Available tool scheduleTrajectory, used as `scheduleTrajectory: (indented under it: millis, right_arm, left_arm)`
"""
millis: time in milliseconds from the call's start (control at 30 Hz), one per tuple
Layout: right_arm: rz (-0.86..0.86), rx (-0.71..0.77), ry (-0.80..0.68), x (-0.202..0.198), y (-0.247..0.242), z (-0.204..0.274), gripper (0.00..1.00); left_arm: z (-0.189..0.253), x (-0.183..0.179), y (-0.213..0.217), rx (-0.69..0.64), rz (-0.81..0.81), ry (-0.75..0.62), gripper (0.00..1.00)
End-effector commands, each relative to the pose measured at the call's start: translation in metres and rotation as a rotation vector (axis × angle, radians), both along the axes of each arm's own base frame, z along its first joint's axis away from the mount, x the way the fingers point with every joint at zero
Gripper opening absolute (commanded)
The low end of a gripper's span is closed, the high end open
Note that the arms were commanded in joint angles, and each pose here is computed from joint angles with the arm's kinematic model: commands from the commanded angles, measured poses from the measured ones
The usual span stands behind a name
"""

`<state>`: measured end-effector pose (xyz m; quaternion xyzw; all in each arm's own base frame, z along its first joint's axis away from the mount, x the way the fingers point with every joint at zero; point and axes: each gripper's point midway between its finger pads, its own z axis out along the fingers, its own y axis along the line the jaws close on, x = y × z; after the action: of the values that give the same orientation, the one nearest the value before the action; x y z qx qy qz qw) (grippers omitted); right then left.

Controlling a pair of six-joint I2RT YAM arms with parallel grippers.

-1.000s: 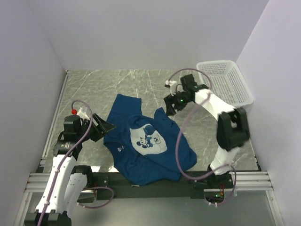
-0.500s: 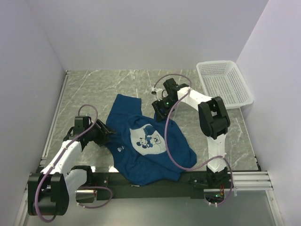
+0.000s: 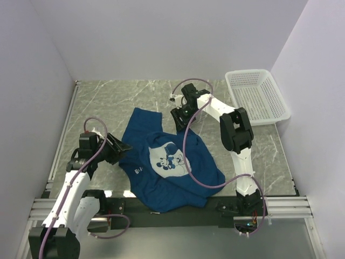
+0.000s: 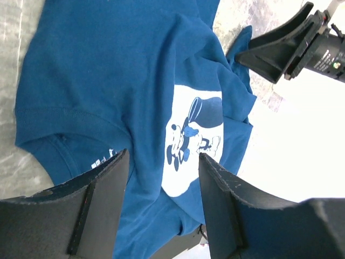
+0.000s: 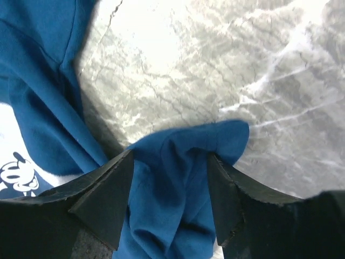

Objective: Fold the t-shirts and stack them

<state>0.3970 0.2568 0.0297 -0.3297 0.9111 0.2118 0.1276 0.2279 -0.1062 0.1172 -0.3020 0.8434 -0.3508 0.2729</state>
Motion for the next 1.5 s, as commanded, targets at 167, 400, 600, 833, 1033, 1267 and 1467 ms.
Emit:
scheduleTrajectory:
  millis: [167,400,600,833,1033,1267,1467]
  right_arm:
    - [-0.024,-0.076,-0.156,0.030,-0.020,0.032,0.67]
    - [-0.026,-0.138,-0.107,0.035,-0.026,0.000,0.66]
    - [-0.012,-0.145,-0.085,0.031,-0.029,-0.005,0.28]
    - [-0.037,-0.016,-0.215,0.036,-0.046,0.077,0.00]
    - [-0.210,-0.024,-0.606,0.054,-0.115,0.221,0.00]
    - [-0.361,-0.174,-0.802,0.045,-0.164,0.266,0.19]
    - [-0.362,-0.200,-0.740,0.031,-0.169,0.232,0.74]
  left_arm:
    - [0.008,-0.006,-0.002,-0.011,0.000,-0.024,0.60]
    - [0.004,-0.007,-0.003,-0.015,-0.010,-0.008,0.59]
    - [0.004,-0.007,-0.004,-0.023,-0.014,-0.013,0.59]
    - [0.008,-0.009,-0.005,-0.021,-0.027,-0.024,0.59]
    - [0.014,-0.007,-0.004,-0.010,-0.031,-0.049,0.59]
    - [0.021,-0.002,-0.005,-0.009,-0.043,-0.068,0.59]
    - [0.034,0.003,-0.002,0.020,-0.045,-0.107,0.60]
